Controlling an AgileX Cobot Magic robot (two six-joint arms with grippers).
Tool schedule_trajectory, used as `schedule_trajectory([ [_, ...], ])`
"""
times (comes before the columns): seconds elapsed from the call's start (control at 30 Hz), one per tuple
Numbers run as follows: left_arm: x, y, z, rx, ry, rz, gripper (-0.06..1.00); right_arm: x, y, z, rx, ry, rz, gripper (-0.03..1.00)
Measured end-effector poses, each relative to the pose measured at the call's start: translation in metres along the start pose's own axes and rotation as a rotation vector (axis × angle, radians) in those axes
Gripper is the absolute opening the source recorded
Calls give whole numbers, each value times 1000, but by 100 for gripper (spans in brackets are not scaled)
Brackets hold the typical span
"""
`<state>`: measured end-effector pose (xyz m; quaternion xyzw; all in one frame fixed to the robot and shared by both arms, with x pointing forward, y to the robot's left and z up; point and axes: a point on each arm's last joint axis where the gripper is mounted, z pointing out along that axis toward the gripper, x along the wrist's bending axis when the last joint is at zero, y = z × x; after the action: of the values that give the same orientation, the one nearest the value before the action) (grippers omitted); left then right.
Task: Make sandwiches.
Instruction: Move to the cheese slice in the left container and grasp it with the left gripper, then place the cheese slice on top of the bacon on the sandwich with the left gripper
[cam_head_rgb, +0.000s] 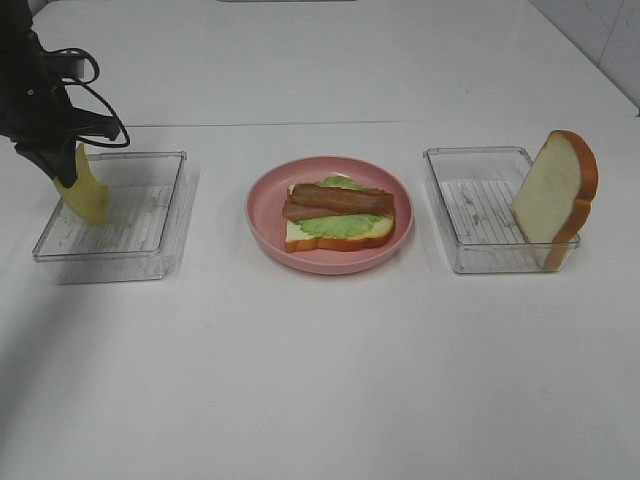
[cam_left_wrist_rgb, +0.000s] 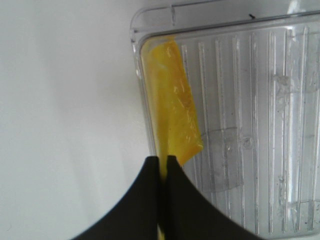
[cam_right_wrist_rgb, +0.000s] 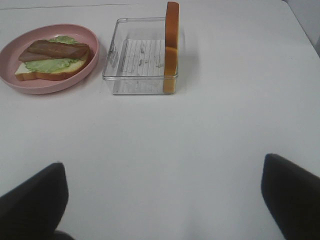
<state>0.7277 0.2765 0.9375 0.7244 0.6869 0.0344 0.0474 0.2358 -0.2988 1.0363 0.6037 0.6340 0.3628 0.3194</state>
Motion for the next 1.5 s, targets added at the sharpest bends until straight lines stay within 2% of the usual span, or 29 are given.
schedule_trajectory([
  [0.37,1,0,-24,-46,16,4,0,0,0,0,0,0,0,98],
  [0.53,0,-2,-59,-119,17,4,0,0,0,0,0,0,0,98],
  [0.6,-3,-5,-88,-177,-15,-3,0,0,0,0,0,0,0,98],
  [0.73,-11,-9,-113,-229,-49,0,0,0,0,0,0,0,0,98],
  [0.8,-27,-14,-132,-267,-103,16,0,0,0,0,0,0,0,98],
  [0.83,-27,-14,-132,-267,-103,16,0,0,0,0,0,0,0,98],
  [0.9,-62,-19,-140,-276,-193,93,0,0,0,0,0,0,0,98],
  [1.0,-71,-20,-140,-275,-215,112,0,0,0,0,0,0,0,98],
  [1.07,-106,-26,-142,-263,-311,167,0,0,0,0,0,0,0,98],
  [1.17,-113,-27,-142,-259,-332,176,0,0,0,0,0,0,0,98],
  [1.2,-129,-30,-143,-265,-373,199,0,0,0,0,0,0,0,98],
  [1.23,-148,-32,-142,-280,-421,219,0,0,0,0,0,0,0,98],
  [1.33,-159,-33,-141,-285,-440,235,0,0,0,0,0,0,0,98],
  [1.4,-186,-35,-132,-299,-488,271,0,0,0,0,0,0,0,98],
  [1.43,-186,-35,-132,-299,-488,271,0,0,0,0,0,0,0,98],
  [1.5,-219,-36,-107,-293,-535,296,0,0,0,0,0,0,0,98],
])
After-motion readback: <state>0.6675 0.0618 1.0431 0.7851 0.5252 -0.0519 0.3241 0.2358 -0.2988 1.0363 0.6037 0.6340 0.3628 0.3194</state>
